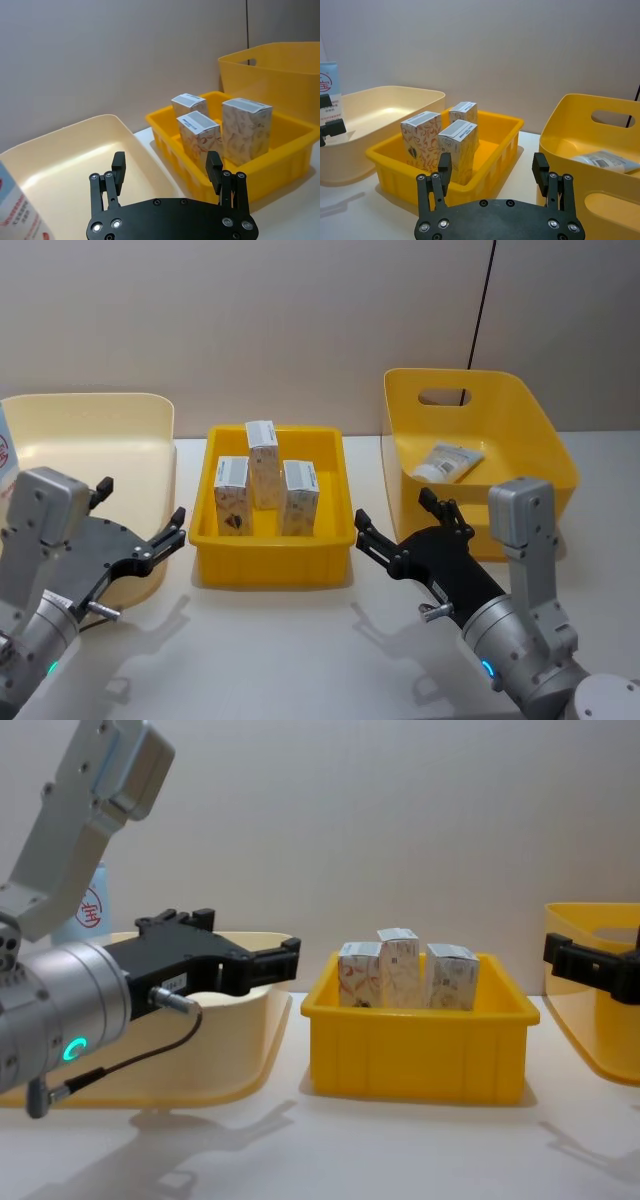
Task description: Bimanual collaborative sorting of washing and personal care products
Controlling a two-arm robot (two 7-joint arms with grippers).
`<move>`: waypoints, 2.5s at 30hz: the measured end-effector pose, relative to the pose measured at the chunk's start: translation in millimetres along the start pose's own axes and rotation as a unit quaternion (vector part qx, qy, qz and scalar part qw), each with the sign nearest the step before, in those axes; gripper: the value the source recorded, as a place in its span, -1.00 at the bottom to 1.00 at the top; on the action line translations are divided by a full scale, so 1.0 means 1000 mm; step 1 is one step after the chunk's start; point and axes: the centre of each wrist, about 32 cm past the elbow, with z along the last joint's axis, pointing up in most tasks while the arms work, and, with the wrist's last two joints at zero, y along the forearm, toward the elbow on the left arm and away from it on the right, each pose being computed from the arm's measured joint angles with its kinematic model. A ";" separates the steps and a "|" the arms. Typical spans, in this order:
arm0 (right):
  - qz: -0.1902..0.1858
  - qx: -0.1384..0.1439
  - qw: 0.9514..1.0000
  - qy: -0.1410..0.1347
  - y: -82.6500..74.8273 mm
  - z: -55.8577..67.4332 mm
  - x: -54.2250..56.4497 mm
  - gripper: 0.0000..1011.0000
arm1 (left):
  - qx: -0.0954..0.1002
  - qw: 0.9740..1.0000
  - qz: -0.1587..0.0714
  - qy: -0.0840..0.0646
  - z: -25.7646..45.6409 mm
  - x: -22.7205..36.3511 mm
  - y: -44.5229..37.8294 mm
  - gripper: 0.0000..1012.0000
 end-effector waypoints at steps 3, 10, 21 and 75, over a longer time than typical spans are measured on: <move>0.000 0.000 1.000 0.000 0.000 0.000 0.000 0.98 | -0.002 1.000 0.012 -0.010 -0.0017 -0.0021 0.0021 0.98; 0.002 0.000 1.000 0.000 0.000 0.000 0.000 0.98 | -0.004 0.999 0.024 -0.021 -0.0033 -0.0043 0.0042 0.98; 0.019 -0.005 1.000 -0.001 0.004 0.000 0.001 0.98 | -0.004 0.999 0.024 -0.022 -0.0033 -0.0044 0.0042 0.98; 0.033 -0.071 0.997 0.003 0.098 0.011 -0.027 0.98 | -0.004 0.999 0.025 -0.021 -0.0034 -0.0041 0.0042 0.98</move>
